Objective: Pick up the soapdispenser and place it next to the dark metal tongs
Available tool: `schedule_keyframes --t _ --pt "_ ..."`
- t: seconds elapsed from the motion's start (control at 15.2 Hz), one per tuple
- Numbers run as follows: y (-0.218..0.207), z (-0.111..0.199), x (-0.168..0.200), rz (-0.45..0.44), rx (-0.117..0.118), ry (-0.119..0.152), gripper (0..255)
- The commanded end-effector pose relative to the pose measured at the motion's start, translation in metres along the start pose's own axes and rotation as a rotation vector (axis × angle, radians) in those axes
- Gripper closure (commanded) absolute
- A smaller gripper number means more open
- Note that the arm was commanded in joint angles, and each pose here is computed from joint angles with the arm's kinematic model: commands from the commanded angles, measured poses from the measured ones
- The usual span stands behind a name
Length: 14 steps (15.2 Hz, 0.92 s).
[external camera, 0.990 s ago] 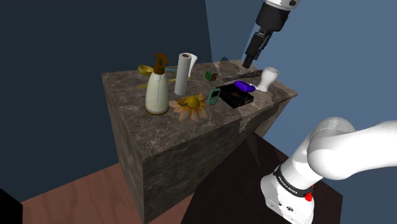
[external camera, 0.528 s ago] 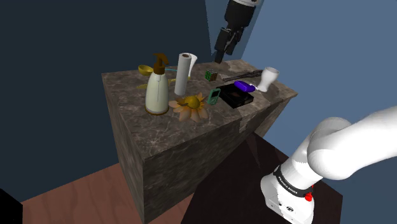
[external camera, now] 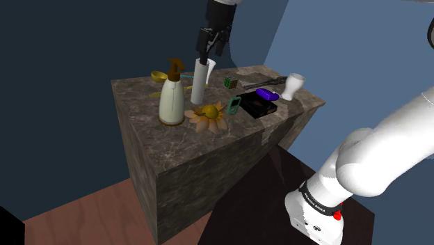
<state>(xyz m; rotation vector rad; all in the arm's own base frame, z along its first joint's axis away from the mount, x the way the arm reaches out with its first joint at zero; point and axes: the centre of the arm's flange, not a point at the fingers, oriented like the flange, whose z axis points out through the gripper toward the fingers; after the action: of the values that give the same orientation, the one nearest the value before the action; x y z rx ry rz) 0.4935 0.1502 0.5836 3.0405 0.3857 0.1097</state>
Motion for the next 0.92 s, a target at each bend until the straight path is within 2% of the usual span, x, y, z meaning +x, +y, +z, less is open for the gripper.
schedule_keyframes --t 0.0,0.53,0.86 --pt "-0.008 0.004 0.024 -0.005 -0.003 0.002 0" --pt "-0.039 0.022 0.119 -0.026 -0.017 0.010 0" --pt "-0.039 0.048 0.120 -0.026 -0.017 0.010 0"
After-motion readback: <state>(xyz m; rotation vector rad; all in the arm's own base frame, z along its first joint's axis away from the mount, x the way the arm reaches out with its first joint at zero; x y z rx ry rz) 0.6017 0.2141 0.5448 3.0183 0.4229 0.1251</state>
